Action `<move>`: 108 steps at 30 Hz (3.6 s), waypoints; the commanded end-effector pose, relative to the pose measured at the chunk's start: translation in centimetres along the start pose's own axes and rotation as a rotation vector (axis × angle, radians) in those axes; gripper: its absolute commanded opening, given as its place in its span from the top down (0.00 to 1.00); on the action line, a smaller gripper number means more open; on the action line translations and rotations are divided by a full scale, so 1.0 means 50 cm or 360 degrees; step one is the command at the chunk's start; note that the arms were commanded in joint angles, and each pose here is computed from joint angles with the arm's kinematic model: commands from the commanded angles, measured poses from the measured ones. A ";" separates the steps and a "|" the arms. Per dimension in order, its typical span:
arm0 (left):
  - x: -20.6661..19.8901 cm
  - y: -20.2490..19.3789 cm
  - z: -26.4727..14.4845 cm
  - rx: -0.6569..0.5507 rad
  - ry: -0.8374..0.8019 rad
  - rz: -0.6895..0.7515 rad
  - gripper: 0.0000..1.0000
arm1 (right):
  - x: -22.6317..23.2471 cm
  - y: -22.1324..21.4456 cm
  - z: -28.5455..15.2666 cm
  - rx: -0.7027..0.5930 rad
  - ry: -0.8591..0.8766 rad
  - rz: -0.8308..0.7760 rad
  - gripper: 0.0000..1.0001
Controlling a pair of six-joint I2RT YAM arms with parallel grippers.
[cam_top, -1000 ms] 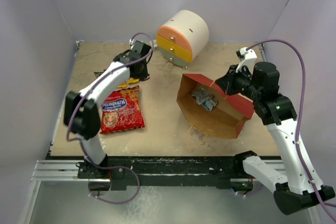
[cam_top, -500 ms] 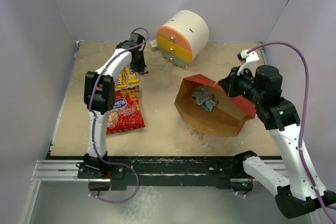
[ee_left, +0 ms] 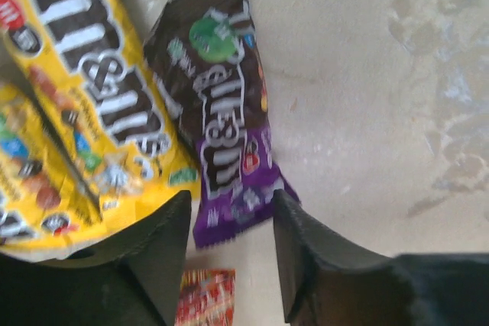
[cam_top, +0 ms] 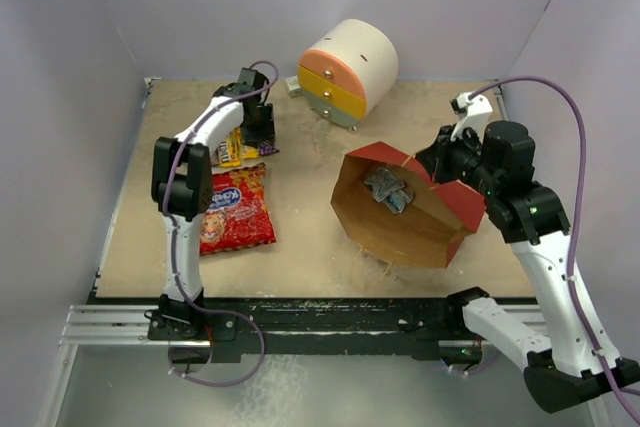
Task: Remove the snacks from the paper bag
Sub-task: Place the snack at the center of the board, then take out the snack from the paper bag.
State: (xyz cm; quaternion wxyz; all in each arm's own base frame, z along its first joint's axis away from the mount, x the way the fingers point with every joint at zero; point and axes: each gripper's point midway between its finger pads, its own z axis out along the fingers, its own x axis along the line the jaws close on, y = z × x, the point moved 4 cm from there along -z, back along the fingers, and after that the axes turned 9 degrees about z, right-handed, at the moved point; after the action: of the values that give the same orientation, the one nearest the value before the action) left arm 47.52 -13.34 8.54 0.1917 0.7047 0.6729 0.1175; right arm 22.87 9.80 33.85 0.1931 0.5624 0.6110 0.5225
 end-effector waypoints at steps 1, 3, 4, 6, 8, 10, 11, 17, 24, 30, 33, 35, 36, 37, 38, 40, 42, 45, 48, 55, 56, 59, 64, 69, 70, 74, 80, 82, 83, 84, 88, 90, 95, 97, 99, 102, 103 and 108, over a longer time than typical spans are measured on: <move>-0.008 0.058 -0.185 -0.0293 -0.0083 0.0049 0.45 | 0.019 0.046 -0.017 -0.0108 0.0031 0.0000 1.00; -0.016 0.047 -0.236 -0.0340 -0.0147 0.0054 0.42 | 0.021 0.049 -0.016 -0.0108 0.0033 -0.0001 1.00; -0.020 0.039 -0.264 -0.0364 -0.0184 0.0057 0.42 | 0.021 0.052 -0.015 -0.0111 0.0032 0.0000 1.00; -0.038 0.009 -0.312 -0.0398 -0.0314 0.0043 0.42 | 0.022 0.053 -0.012 -0.0112 0.0038 0.0005 1.00; -0.062 -0.034 -0.356 -0.0439 -0.0496 -0.0008 0.42 | 0.020 0.047 -0.004 -0.0089 0.0038 0.0016 1.00; -0.085 -0.087 -0.416 -0.0509 -0.0668 -0.0043 0.38 | 0.018 0.041 0.003 -0.0060 0.0033 0.0039 1.00; -0.090 -0.117 -0.431 -0.0503 -0.0714 -0.0066 0.37 | 0.021 0.038 0.006 -0.0043 0.0046 0.0054 1.00; -0.113 -0.275 -0.486 -0.0432 -0.0899 -0.0112 0.37 | 0.032 0.026 0.017 0.0002 0.0103 0.0158 1.00; -0.206 -0.346 -0.548 -0.0486 -0.0977 0.0090 0.43 | 0.039 0.031 0.025 0.0056 0.0113 0.0210 1.00; -0.339 -0.344 -0.583 -0.0634 -0.1041 0.0350 0.45 | 0.040 0.033 0.016 0.0069 0.0094 0.0221 1.00; -0.423 -0.351 -0.594 -0.0699 -0.1045 0.0556 0.45 | 0.041 0.036 0.006 0.0039 0.0089 0.0245 1.00; -0.468 -0.357 -0.599 -0.0759 -0.1012 0.0701 0.45 | 0.043 0.037 0.001 0.0016 0.0095 0.0263 1.00; -0.488 -0.360 -0.601 -0.0797 -0.0994 0.0767 0.45 | 0.044 0.038 -0.001 0.0008 0.0097 0.0270 1.00; -0.502 -0.361 -0.601 -0.0825 -0.0973 0.0825 0.45 | 0.046 0.039 -0.003 -0.0001 0.0102 0.0277 1.00; -0.515 -0.361 -0.600 -0.0853 -0.0948 0.0874 0.45 | 0.047 0.039 -0.005 -0.0004 0.0106 0.0282 1.00; -0.540 -0.363 -0.590 -0.0938 -0.0910 0.0986 0.46 | 0.048 0.041 -0.008 -0.0015 0.0111 0.0288 1.00; -0.560 -0.374 -0.566 -0.1027 -0.0876 0.1110 0.48 | 0.049 0.043 -0.011 -0.0024 0.0113 0.0289 1.00; -0.596 -0.393 -0.519 -0.1195 -0.0847 0.1256 0.52 | 0.050 0.046 -0.013 -0.0033 0.0116 0.0289 1.00; -0.624 -0.411 -0.461 -0.1244 -0.0772 0.1399 0.53 | 0.051 0.046 -0.014 -0.0013 0.0113 0.0282 1.00; -0.676 -0.399 -0.384 -0.1364 -0.0627 0.1570 0.50 | 0.051 0.047 -0.008 0.0056 0.0103 0.0237 1.00; -0.678 -0.396 -0.368 -0.1375 -0.0588 0.1580 0.50 | 0.051 0.048 -0.008 0.0062 0.0104 0.0235 1.00; -0.685 -0.395 -0.323 -0.1411 -0.0501 0.1650 0.50 | 0.054 0.052 -0.011 0.0075 0.0112 0.0224 1.00; -0.693 -0.374 -0.248 -0.1405 -0.0403 0.1682 0.46 | 0.054 0.060 -0.011 0.0113 0.0091 0.0187 1.00; -0.693 -0.338 -0.178 -0.1395 -0.0300 0.1686 0.42 | 0.055 0.062 -0.007 0.0154 0.0091 0.0182 1.00; -0.694 -0.330 -0.170 -0.1396 -0.0283 0.1680 0.42 | 0.056 0.062 -0.007 0.0158 0.0092 0.0184 1.00; -0.700 -0.297 -0.149 -0.1397 -0.0273 0.1654 0.41 | 0.056 0.058 -0.011 0.0173 0.0088 0.0186 1.00; -0.706 -0.265 -0.126 -0.1331 -0.0303 0.1601 0.39 | 0.053 0.058 -0.013 0.0172 0.0076 0.0186 1.00; -0.707 -0.263 -0.117 -0.1302 -0.0320 0.1603 0.36 | 0.054 0.058 -0.011 0.0171 0.0078 0.0186 1.00; -0.709 -0.263 -0.113 -0.1289 -0.0327 0.1604 0.36 | 0.054 0.059 -0.010 0.0169 0.0079 0.0185 1.00; -0.712 -0.265 -0.112 -0.1277 -0.0333 0.1604 0.35 | 0.054 0.059 -0.009 0.0168 0.0079 0.0186 1.00; -0.715 -0.264 -0.098 -0.1227 -0.0329 0.1574 0.37 | 0.055 0.062 -0.006 0.0164 0.0083 0.0184 1.00; -0.712 -0.265 -0.085 -0.1198 -0.0306 0.1574 0.38 | 0.055 0.063 -0.005 0.0165 0.0083 0.0182 1.00; -0.694 -0.263 -0.052 -0.1140 -0.0203 0.1586 0.37 | 0.053 0.060 -0.012 0.0168 0.0075 0.0172 1.00; -0.687 -0.255 -0.046 -0.1136 -0.0143 0.1582 0.38 | 0.053 0.058 -0.014 0.0164 0.0076 0.0174 1.00; -0.684 -0.247 -0.040 -0.1132 -0.0108 0.1600 0.43 | 0.054 0.057 -0.015 0.0167 0.0079 0.0178 1.00; -0.684 -0.237 -0.032 -0.1136 -0.0067 0.1637 0.51 | 0.056 0.060 -0.017 0.0160 0.0086 0.0176 1.00; -0.683 -0.233 -0.030 -0.1133 -0.0059 0.1638 0.55 | 0.056 0.062 -0.019 0.0155 0.0087 0.0175 1.00; -0.689 -0.219 -0.061 -0.1140 -0.0093 0.1627 0.76 | 0.058 0.066 -0.023 0.0139 0.0092 0.0167 1.00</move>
State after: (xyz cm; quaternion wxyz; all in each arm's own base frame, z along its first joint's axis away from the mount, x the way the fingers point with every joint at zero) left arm 33.19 -46.56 6.78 0.3356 0.8471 0.1569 0.3811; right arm 23.26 11.22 35.70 0.1093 0.6161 0.6100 0.4863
